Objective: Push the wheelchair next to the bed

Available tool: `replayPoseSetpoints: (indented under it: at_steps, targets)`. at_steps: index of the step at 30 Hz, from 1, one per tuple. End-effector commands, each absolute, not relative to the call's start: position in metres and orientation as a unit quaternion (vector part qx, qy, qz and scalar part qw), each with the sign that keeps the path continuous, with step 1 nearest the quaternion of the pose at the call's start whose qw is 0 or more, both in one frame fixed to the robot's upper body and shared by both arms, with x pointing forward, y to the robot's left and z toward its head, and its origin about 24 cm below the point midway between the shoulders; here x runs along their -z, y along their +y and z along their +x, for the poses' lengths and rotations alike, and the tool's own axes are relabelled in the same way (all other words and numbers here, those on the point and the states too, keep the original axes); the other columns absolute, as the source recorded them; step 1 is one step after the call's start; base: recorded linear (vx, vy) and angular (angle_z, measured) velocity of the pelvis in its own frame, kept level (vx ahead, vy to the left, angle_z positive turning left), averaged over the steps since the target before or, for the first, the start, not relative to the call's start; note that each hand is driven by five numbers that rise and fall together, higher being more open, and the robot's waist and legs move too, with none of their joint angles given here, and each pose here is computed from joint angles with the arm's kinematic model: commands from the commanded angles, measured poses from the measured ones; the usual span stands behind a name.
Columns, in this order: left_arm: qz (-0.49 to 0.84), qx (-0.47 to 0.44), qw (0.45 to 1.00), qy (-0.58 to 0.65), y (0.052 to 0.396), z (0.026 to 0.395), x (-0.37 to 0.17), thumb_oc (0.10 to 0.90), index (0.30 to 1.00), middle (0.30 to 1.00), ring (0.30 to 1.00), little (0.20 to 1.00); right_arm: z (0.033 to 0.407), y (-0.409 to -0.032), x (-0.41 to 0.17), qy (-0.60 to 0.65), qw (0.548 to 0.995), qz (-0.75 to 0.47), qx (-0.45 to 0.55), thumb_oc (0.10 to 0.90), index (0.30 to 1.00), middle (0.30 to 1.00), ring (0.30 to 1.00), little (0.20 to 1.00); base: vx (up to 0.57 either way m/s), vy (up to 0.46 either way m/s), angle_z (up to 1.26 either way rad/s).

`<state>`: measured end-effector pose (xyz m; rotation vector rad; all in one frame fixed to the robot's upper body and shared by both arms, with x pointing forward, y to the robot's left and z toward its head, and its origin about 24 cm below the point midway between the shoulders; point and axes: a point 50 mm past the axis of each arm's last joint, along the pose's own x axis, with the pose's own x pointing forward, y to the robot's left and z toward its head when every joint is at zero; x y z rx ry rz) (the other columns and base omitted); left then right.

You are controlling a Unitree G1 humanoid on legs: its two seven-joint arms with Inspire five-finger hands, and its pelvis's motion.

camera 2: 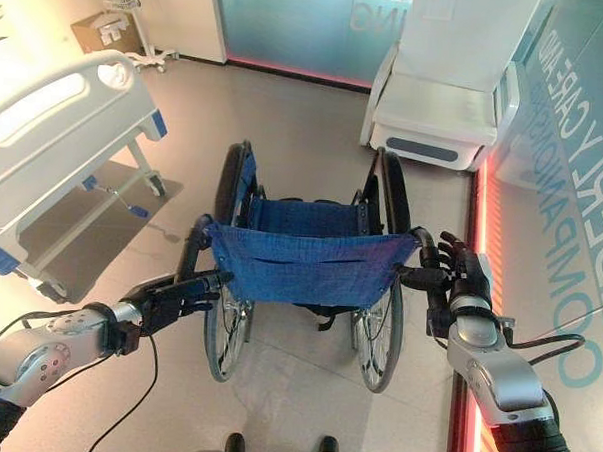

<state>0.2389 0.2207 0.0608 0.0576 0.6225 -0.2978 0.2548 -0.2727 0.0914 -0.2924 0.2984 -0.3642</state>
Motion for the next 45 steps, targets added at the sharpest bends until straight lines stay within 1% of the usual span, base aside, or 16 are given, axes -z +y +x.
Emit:
replayPoseSetpoints:
  at_steps: [1,15,31,40,45]
  targets:
    - [0.005,0.178,0.964,0.2,0.201,0.268,-0.104,0.4,0.3,0.3,0.3,0.3,0.27,-0.267,-0.122,0.084,0.962,-0.195,0.172,0.4,0.3,0.3,0.3,0.3,0.04,-0.015,-0.01]
    - [-0.007,0.15,0.972,0.179,0.207,0.271,-0.106,0.4,0.3,0.3,0.3,0.3,0.269,-0.267,-0.113,0.108,0.961,-0.195,0.165,0.4,0.3,0.3,0.3,0.3,0.0,0.0,0.0]
    - [-0.005,0.13,0.977,0.169,0.213,0.275,-0.11,0.4,0.3,0.3,0.3,0.3,0.272,-0.259,-0.115,0.103,0.963,-0.195,0.152,0.4,0.3,0.3,0.3,0.3,-0.01,-0.032,0.0]
    - [-0.039,0.071,0.986,0.148,0.234,0.28,-0.129,0.4,0.3,0.3,0.3,0.3,0.28,-0.259,-0.135,0.085,0.966,-0.212,0.119,0.4,0.3,0.3,0.3,0.3,0.0,-0.159,-0.01]
    - [-0.081,0.044,0.986,0.14,0.254,0.272,-0.129,0.4,0.3,0.3,0.3,0.3,0.283,-0.257,-0.146,0.056,0.969,-0.225,0.09,0.4,0.3,0.3,0.3,0.3,0.05,-0.078,-0.11]
